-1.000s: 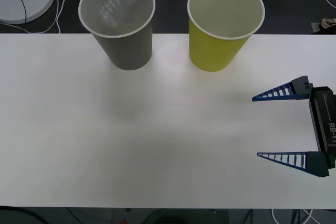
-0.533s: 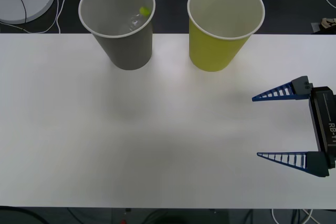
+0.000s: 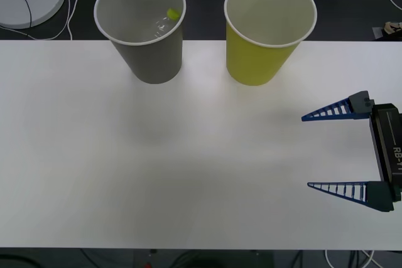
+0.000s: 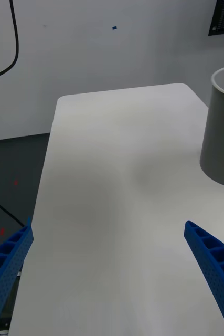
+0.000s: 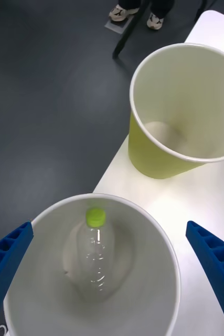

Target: Put the can into the green bin and the plastic bottle into the gray bin

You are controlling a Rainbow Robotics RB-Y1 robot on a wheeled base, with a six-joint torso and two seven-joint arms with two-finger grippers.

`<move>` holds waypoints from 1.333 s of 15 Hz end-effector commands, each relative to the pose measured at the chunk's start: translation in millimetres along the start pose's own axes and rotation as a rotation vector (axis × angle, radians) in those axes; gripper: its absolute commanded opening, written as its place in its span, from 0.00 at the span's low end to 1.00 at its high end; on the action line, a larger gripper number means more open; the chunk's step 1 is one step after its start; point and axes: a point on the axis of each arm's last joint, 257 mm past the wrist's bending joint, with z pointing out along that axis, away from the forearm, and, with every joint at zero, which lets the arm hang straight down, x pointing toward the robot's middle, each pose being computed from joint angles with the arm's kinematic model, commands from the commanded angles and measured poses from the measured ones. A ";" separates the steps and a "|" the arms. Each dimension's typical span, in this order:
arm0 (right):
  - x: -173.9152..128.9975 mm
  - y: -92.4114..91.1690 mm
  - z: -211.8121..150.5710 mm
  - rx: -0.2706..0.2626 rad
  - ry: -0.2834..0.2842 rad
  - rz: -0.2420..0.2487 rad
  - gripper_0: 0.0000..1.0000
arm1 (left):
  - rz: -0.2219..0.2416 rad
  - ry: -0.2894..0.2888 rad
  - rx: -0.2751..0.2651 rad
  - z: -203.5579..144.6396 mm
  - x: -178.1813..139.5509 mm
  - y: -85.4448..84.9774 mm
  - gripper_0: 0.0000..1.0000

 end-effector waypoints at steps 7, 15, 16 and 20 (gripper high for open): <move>0.0 0.0 0.0 0.000 0.000 0.000 1.00 | -0.030 -0.039 0.041 -37.1 69.6 -22.6 1.00; 0.0 0.0 0.0 0.000 0.000 0.000 1.00 | 0.036 0.060 0.095 -89.1 151.0 -62.9 1.00; 0.0 0.0 0.0 0.000 0.000 0.000 1.00 | 0.045 0.072 0.101 -94.4 159.8 -68.0 1.00; 0.0 0.0 0.0 0.000 0.000 0.000 1.00 | 0.061 0.043 0.102 -105.3 188.0 -92.3 1.00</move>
